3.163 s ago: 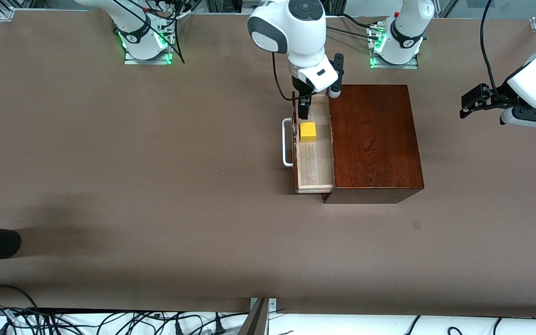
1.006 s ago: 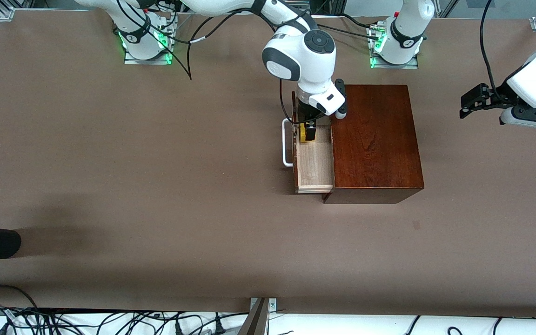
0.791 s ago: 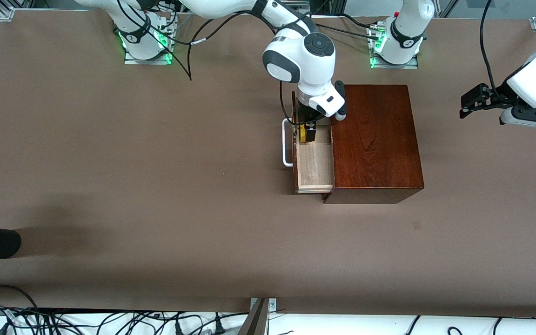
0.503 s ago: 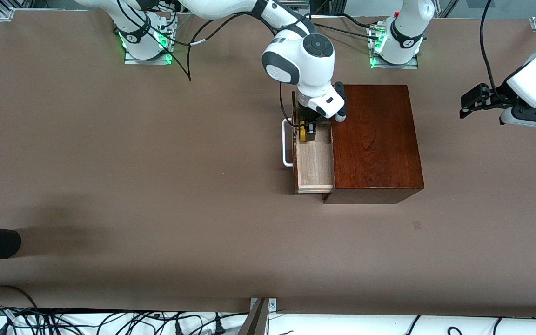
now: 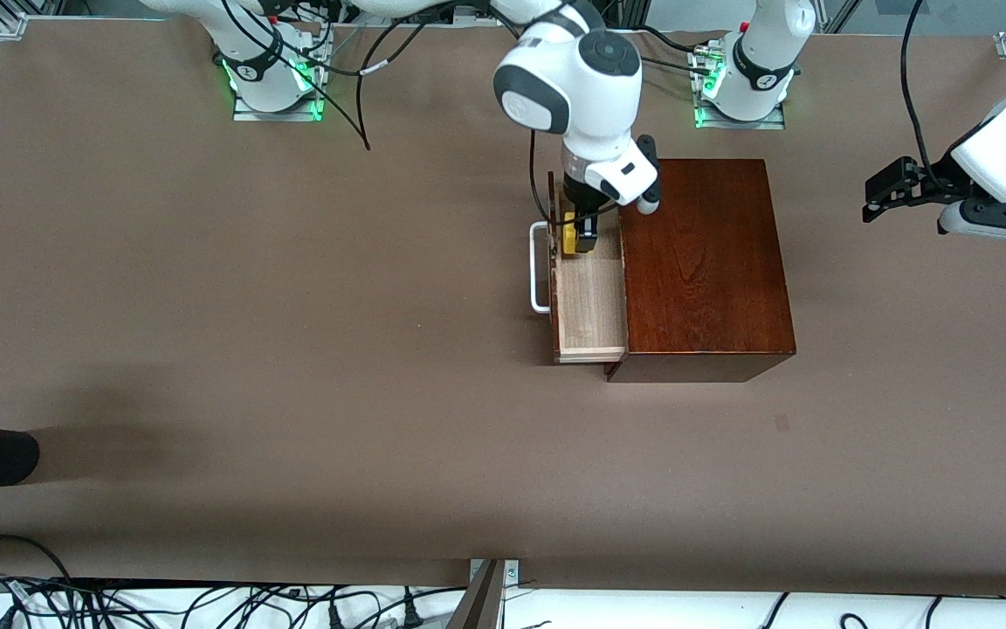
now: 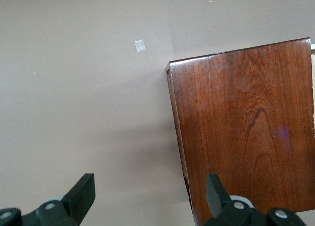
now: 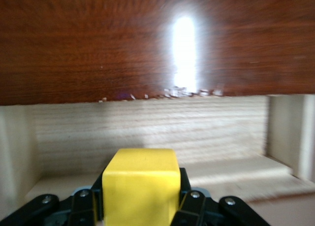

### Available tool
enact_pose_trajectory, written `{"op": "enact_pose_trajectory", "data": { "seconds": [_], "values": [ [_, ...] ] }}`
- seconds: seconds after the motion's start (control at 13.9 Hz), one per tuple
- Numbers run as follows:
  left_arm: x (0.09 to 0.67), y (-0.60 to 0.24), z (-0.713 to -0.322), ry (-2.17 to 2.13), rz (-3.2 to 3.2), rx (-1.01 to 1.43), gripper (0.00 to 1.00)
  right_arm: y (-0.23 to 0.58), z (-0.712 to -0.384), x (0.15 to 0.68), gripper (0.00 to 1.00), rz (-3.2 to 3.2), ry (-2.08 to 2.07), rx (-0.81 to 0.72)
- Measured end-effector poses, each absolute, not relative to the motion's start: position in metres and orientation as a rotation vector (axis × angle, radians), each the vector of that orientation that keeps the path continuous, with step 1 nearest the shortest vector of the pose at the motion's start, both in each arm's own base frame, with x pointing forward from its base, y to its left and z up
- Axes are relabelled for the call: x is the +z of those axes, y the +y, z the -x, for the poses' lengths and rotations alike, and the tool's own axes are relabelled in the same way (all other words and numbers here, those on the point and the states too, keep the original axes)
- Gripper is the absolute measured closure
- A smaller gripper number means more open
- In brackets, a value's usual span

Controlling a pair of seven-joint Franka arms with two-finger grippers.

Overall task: Open drawer, take yellow block, close drawer
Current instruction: 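Lift the cube out with the right gripper while the left gripper approaches the drawer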

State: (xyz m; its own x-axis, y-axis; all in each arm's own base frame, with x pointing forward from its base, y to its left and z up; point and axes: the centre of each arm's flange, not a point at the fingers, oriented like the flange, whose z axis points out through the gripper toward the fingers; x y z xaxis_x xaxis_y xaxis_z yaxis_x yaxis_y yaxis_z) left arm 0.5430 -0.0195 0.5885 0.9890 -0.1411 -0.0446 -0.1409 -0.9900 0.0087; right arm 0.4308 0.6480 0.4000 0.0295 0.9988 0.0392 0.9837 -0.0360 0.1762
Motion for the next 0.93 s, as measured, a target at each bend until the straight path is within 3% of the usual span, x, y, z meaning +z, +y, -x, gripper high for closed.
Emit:
{"op": "enact_pose_trajectory", "data": {
  "seconds": [0.22,0.58,0.93],
  "values": [
    [0.589,-0.020,-0.543,-0.222,-3.127,-0.071,0.00,0.621,-0.447,0.461,0.44,-2.244,2.008,0.267],
    [0.588,-0.021,-0.543,-0.226,-3.127,-0.071,0.00,0.525,-0.522,0.533,0.44,-2.435,1.760,0.307],
    [0.588,-0.065,-0.539,-0.318,-3.055,-0.077,0.00,0.377,-0.568,0.571,0.44,-2.739,1.490,0.210]
  ]
}}
